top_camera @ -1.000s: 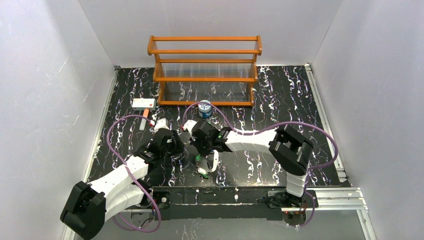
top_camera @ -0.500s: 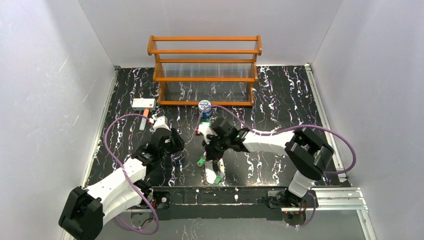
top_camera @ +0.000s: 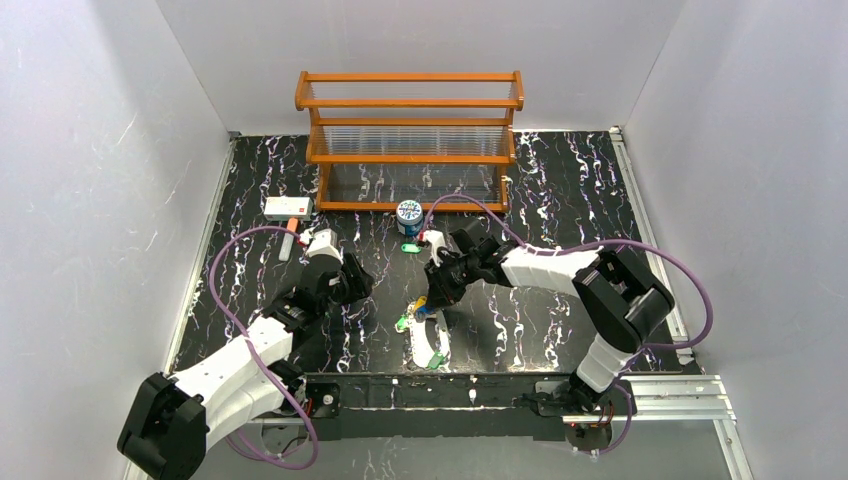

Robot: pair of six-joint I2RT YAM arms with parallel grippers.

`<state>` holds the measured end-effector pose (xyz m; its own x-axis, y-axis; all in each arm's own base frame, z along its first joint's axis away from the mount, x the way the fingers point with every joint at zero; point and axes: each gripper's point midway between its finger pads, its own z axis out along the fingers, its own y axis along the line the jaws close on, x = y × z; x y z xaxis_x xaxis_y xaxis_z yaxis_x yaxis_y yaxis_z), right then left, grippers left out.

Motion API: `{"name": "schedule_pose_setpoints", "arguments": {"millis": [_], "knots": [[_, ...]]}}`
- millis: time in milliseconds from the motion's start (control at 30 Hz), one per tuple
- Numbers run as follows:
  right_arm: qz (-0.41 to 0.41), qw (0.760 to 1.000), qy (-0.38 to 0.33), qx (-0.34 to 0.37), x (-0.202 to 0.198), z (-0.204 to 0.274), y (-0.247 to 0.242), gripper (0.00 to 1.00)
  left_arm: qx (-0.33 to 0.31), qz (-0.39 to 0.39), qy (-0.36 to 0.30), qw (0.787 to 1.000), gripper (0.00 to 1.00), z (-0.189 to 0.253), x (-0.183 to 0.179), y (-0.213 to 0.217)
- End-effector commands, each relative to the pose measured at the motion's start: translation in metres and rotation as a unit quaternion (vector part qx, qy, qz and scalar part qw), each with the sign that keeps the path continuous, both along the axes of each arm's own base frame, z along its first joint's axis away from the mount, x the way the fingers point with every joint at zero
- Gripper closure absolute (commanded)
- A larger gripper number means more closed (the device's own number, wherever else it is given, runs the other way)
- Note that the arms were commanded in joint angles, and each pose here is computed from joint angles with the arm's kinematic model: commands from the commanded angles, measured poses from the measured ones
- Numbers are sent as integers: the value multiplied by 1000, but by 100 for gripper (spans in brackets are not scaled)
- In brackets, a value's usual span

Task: Put the keys on the keyring

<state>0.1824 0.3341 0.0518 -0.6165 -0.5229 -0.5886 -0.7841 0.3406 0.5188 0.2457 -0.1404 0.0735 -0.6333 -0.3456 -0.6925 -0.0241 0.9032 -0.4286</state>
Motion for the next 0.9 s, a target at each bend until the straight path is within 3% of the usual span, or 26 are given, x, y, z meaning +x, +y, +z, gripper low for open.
{"name": "schedule_pose_setpoints", "arguments": {"millis": [0, 200, 467, 667, 800, 867], "knots": [[4, 999, -27, 19, 3, 30, 10, 72, -8, -5, -6, 1000, 51, -2, 1, -2], [7, 997, -80, -9, -4, 38, 17, 52, -31, -16, -6, 999, 51, -4, 0, -11], [47, 992, -107, -51, -35, 25, 30, 43, -54, -36, 9, 998, 52, -9, -4, -23], [70, 989, -105, -77, -52, 9, 32, 44, -60, -39, 2, 997, 52, -4, -3, -25], [86, 987, -104, -90, -59, 1, 36, 57, -63, -41, 1, 997, 52, -3, -3, -26], [88, 987, -103, -88, -60, 0, 39, 57, -64, -42, 1, 997, 52, -3, -3, -26]]}}
